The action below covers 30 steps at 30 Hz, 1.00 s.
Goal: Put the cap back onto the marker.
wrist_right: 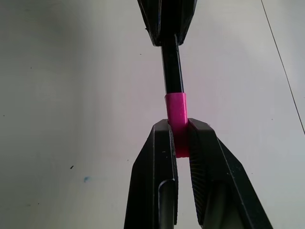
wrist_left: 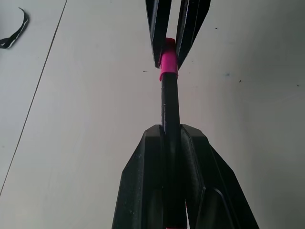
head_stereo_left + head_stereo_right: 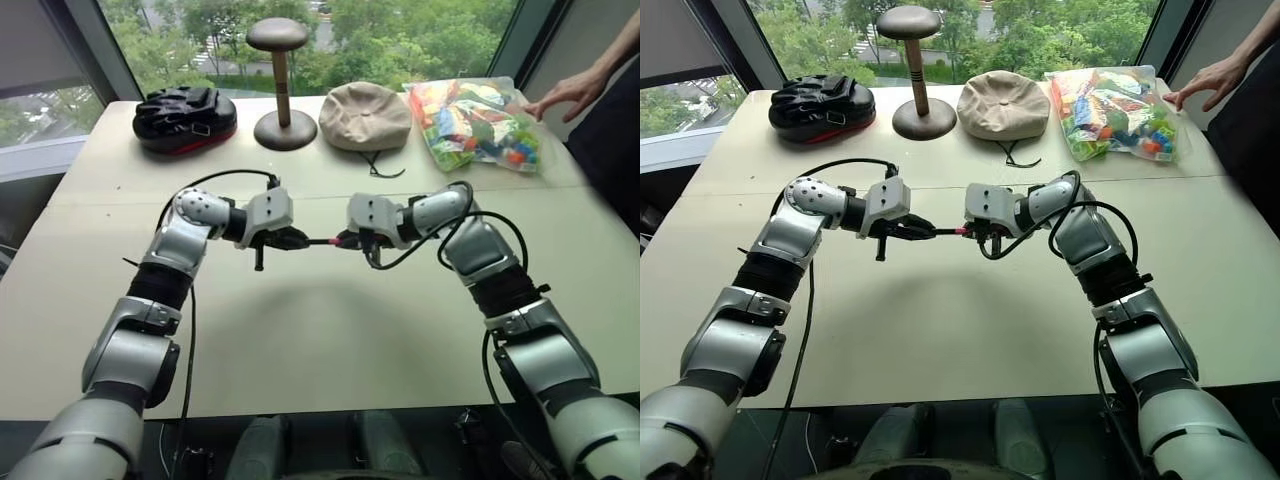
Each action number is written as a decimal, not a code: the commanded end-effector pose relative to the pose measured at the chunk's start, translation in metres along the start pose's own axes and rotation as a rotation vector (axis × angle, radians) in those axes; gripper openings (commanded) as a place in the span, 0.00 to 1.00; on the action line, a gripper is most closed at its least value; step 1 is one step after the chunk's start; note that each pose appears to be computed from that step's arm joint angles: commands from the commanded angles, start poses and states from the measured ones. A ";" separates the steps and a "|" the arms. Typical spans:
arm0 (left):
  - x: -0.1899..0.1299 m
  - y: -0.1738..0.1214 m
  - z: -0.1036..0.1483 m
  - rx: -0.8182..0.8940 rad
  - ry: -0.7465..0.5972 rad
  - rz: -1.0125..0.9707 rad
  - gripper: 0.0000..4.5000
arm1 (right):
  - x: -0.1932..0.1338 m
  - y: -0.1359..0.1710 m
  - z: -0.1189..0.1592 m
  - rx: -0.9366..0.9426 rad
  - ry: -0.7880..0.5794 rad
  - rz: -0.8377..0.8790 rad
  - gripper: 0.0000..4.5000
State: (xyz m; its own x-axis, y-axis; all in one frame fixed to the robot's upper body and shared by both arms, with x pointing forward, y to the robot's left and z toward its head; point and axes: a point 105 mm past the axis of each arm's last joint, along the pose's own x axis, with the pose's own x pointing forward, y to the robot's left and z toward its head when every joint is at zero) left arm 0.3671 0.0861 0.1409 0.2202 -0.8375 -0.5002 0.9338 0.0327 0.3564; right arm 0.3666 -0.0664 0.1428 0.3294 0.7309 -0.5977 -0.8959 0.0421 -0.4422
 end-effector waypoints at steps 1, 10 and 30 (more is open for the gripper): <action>0.026 -0.001 0.056 0.200 -0.133 -0.048 0.00 | 0.020 0.012 0.078 -0.226 -0.190 0.029 0.01; 0.031 0.000 0.054 0.259 -0.092 -0.040 0.00 | 0.022 0.003 0.088 -0.270 -0.140 -0.015 0.01; 0.016 0.021 0.061 0.291 -0.175 0.089 0.00 | 0.002 -0.017 0.071 -0.205 -0.100 -0.078 0.01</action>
State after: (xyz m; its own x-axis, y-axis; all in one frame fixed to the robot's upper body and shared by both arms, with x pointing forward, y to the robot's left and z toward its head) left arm 0.3865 0.0847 0.1615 0.3168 -0.8311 -0.4571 0.8417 0.0242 0.5394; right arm 0.3815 -0.0648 0.1623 0.4441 0.6746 -0.5896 -0.8437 0.0934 -0.5286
